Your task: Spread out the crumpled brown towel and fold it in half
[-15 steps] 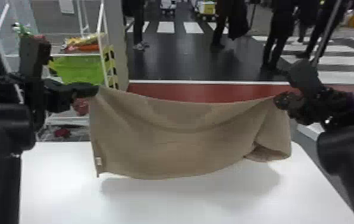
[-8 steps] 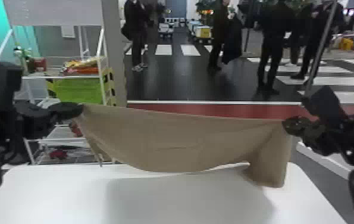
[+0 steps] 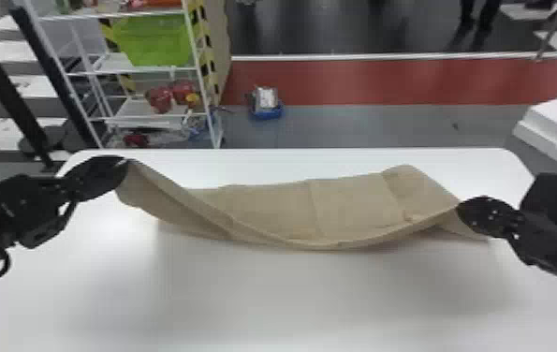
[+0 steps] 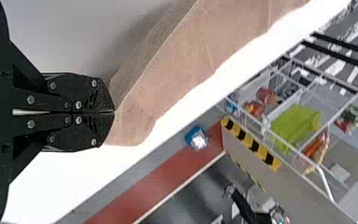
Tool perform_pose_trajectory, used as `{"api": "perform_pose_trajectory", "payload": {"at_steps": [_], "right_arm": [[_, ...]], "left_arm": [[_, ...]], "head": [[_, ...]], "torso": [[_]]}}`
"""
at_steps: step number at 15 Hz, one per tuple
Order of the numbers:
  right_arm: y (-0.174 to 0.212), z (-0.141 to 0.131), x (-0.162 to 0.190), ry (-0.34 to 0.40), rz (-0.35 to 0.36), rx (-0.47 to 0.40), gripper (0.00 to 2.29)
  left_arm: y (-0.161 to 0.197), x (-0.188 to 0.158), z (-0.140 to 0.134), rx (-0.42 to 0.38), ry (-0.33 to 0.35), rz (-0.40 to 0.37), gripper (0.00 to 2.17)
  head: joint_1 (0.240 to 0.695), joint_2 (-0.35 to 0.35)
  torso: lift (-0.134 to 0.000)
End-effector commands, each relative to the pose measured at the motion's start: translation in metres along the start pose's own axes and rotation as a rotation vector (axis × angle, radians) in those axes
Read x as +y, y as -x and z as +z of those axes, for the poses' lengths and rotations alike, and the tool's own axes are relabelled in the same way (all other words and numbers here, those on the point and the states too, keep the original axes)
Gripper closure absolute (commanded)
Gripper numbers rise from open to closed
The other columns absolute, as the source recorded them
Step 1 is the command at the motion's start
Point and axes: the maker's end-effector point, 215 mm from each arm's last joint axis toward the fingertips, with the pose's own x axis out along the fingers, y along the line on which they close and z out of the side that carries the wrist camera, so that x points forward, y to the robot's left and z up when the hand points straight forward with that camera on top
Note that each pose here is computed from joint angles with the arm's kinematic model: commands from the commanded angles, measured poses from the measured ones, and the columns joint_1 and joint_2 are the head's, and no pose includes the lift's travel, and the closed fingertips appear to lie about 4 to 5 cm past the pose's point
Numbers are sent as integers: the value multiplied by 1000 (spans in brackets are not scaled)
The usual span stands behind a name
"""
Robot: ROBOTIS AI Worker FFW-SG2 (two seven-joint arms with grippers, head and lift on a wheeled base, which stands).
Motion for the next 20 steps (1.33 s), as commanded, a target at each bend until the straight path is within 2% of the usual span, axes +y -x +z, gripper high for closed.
{"api": "perform_pose_trajectory", "payload": {"at_steps": [1,3,5,7,9,10,11,12,13,14,18,20], "right_arm": [[1,-2,34,15,87,0,2013],[3,-6,68,53,164,9,2013],[4,-15,91,52,215,30,2013],[2,-14,111,70,264,37,2013],[1,-14,120,79,288,43,2013],[1,-13,125,85,300,46,2013],[1,-13,128,84,310,46,2013],[1,-12,133,88,325,46,2013],[1,-11,135,98,328,45,2013],[1,-11,135,98,328,44,2013],[2,-12,137,101,338,48,2013],[4,-13,141,103,357,51,2013]], "left_arm": [[23,-19,-13,8,-81,-44,1494],[44,-45,-20,15,-231,-134,1494],[61,-69,-35,28,-332,-227,1494],[71,-101,-55,54,-466,-344,1494],[78,-123,-75,91,-555,-430,1494],[79,-130,-80,101,-582,-458,1490],[80,-136,-87,119,-600,-480,1396],[79,-135,-87,122,-602,-478,1028],[77,-131,-85,117,-603,-452,326],[73,-125,-83,113,-603,-417,-2],[71,-111,-103,224,-671,-432,26],[71,-101,-101,232,-672,-408,26]], "head": [[695,84],[695,115],[695,131],[695,145],[695,161],[695,166],[695,169],[695,173],[695,176],[695,180],[695,193],[695,204]], "torso": [[-123],[-123],[-123],[-123],[-123],[-123],[-123],[-123],[-123],[-123],[-123],[-123]]}}
